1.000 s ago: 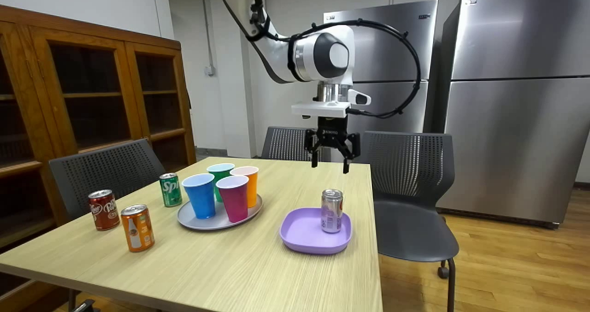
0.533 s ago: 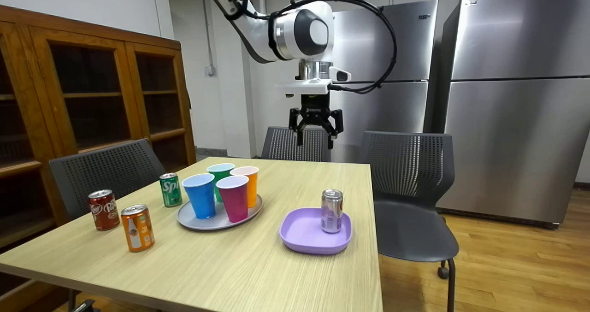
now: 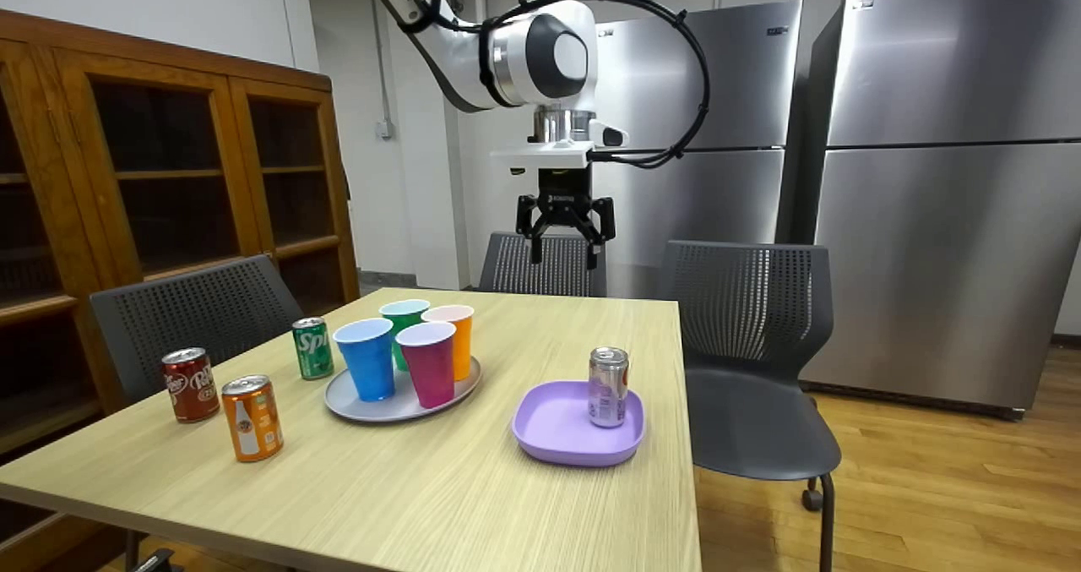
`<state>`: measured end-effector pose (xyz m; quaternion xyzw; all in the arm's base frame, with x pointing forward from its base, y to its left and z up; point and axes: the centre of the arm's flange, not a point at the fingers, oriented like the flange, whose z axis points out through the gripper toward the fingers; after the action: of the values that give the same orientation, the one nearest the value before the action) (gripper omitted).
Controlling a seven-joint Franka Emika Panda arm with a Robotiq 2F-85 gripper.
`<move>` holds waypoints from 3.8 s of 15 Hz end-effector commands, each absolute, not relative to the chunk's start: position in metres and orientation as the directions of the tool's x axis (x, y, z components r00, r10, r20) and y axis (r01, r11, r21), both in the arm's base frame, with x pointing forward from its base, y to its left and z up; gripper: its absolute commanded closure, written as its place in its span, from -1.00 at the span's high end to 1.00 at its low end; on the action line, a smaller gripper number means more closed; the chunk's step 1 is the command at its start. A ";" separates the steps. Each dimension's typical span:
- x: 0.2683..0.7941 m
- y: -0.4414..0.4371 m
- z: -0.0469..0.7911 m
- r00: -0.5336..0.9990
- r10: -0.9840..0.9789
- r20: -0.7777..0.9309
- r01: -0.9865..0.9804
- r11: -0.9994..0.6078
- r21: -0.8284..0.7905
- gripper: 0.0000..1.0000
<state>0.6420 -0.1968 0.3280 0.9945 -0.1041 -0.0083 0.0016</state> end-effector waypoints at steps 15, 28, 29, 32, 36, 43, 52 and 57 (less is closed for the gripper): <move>0.647 -0.183 0.325 0.983 -0.182 0.002 -0.182 -0.983 0.006 1.00; 0.667 -0.058 0.349 0.998 0.028 0.048 0.028 -1.000 0.007 1.00; 0.669 -0.046 0.350 0.997 0.053 0.050 0.053 -0.999 0.009 1.00; 0.670 -0.004 0.357 0.990 0.133 0.056 0.132 -0.991 0.014 1.00; 0.667 0.047 0.364 0.971 0.231 0.067 0.230 -0.973 0.023 1.00; 0.664 0.132 0.365 0.918 0.384 0.102 0.383 -0.923 0.034 1.00; 0.649 0.232 0.350 0.832 0.545 0.103 0.543 -0.839 0.045 1.00; 0.648 0.263 0.320 0.815 0.572 0.095 0.572 -0.820 0.027 1.00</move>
<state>0.6377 0.2490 0.3324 0.9581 0.2830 0.0434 -0.0046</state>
